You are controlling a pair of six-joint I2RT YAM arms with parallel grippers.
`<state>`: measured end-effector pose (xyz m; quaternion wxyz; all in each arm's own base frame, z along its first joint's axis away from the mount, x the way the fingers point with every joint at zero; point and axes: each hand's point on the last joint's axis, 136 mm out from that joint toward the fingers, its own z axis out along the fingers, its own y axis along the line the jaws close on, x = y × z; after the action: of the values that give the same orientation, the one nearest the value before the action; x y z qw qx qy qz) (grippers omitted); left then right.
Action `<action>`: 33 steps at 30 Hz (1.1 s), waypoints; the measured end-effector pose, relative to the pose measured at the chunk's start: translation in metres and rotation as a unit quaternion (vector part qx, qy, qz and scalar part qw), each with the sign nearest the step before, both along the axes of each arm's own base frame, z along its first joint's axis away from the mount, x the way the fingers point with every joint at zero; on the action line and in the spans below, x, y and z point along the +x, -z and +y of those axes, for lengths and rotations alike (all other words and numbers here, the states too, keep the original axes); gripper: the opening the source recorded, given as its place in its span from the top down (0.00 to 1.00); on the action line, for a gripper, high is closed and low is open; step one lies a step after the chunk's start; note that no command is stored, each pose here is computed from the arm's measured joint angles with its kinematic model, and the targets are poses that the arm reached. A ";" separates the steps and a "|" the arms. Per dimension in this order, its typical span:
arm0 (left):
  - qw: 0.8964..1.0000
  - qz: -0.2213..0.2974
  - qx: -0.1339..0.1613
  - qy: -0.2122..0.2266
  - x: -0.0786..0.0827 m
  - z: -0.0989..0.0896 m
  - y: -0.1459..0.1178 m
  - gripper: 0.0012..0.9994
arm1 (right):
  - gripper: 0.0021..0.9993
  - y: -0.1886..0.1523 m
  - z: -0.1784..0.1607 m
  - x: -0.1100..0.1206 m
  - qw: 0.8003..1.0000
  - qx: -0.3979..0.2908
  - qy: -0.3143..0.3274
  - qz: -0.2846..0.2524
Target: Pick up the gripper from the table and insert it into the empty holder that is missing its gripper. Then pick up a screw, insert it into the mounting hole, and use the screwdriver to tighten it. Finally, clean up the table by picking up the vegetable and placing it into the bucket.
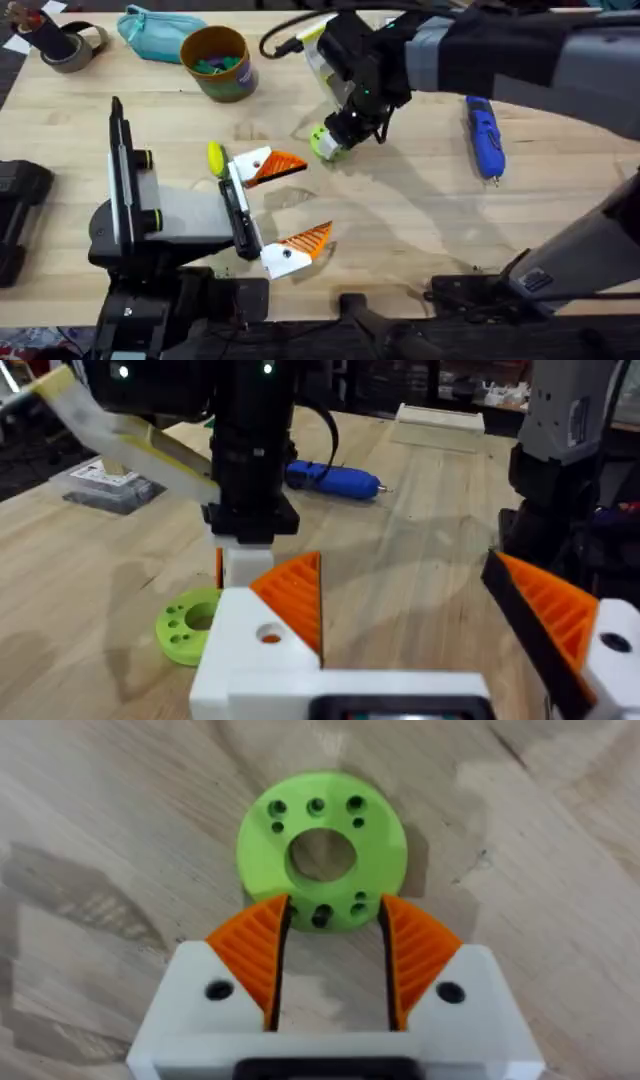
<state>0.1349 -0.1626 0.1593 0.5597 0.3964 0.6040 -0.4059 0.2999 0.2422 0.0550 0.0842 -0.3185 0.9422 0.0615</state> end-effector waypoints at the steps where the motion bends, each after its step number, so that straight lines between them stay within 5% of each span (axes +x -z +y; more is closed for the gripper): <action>1: 1.000 0.000 0.000 0.000 0.000 0.000 0.000 0.01 | 0.48 0.001 0.000 0.000 1.000 -0.001 -0.001 0.000; 33: 1.000 0.000 0.000 0.000 0.000 0.000 0.000 0.01 | 0.48 0.000 -0.004 -0.007 1.000 -0.010 -0.003 0.015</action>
<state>0.1349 -0.1626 0.1593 0.5597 0.3964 0.6040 -0.4059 0.2933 0.2379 0.0554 0.0669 -0.3216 0.9428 0.0567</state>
